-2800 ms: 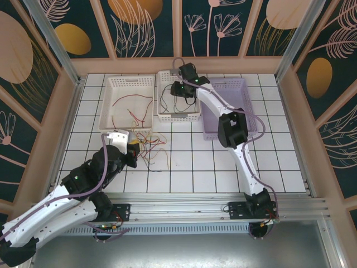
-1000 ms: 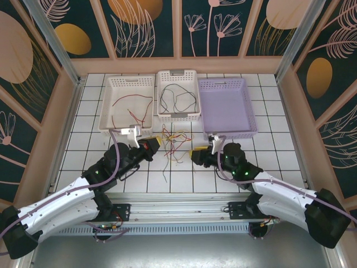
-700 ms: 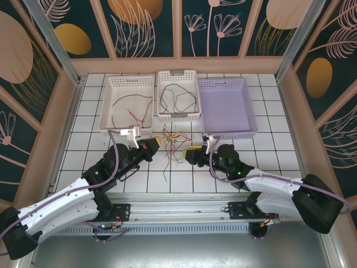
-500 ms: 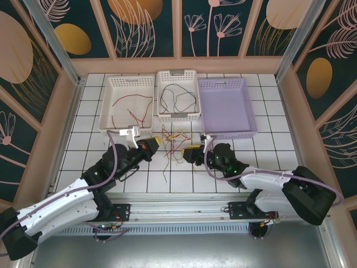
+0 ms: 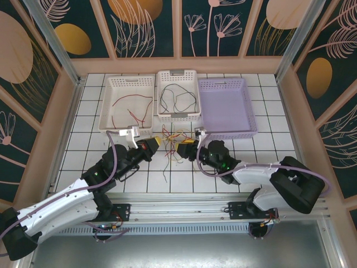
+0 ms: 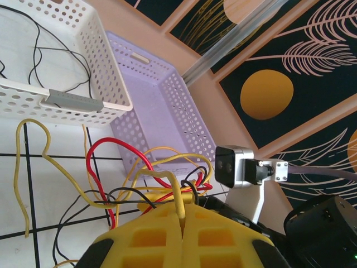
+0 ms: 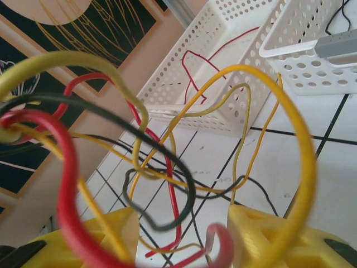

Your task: Untangle the cables

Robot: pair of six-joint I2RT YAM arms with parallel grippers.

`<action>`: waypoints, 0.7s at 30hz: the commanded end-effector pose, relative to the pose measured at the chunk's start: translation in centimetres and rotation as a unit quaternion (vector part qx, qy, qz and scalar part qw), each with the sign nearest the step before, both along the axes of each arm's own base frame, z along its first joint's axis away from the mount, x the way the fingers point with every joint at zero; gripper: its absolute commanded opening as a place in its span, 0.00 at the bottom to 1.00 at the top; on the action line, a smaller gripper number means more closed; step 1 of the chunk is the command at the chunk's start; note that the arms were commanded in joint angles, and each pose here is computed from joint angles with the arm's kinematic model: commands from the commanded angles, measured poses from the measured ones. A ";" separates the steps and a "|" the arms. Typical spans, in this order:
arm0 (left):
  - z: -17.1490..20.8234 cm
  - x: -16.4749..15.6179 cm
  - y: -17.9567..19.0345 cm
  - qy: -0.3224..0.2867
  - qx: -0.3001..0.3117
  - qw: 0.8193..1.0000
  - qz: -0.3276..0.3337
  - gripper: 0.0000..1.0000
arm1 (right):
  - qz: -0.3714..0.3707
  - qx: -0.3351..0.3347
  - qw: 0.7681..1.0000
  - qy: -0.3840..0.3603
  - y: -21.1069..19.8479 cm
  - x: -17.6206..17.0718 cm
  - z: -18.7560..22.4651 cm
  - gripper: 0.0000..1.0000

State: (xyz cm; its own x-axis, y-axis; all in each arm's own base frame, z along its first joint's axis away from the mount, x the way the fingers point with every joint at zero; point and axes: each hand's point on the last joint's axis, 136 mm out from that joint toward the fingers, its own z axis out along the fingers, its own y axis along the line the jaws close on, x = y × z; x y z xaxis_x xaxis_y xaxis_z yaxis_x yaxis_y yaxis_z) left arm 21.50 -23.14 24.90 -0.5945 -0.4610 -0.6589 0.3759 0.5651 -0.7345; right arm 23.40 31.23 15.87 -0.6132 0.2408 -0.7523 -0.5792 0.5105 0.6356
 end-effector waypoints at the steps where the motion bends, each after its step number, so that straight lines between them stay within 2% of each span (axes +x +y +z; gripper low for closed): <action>1: 1.4 -0.1 0.1 -0.014 -0.028 0.999 0.000 0.00 | -0.019 0.024 0.999 -0.020 0.5 1.0 1.8 0.40; 4: 1.6 -0.2 0.3 -0.015 -0.030 0.999 0.001 0.00 | -0.032 0.022 0.999 -0.021 0.3 1.5 1.8 0.23; 6: 1.7 -0.2 0.5 -0.016 -0.028 0.999 0.004 0.00 | -0.048 0.011 0.999 -0.022 -0.1 1.9 1.6 0.08; 8: 1.7 -0.3 0.8 -0.016 -0.024 1.000 0.007 0.00 | -0.057 -0.001 0.998 -0.020 -0.5 2.0 1.2 0.00; 14: 1.9 -0.5 2.9 -0.024 0.000 0.999 0.040 0.00 | -0.134 -0.054 0.990 0.000 -4.5 2.7 -1.0 0.00; 21: 2.9 -0.8 5.6 -0.037 0.042 0.995 0.079 0.00 | -0.243 -0.053 0.966 0.066 -12.7 3.8 -3.8 0.00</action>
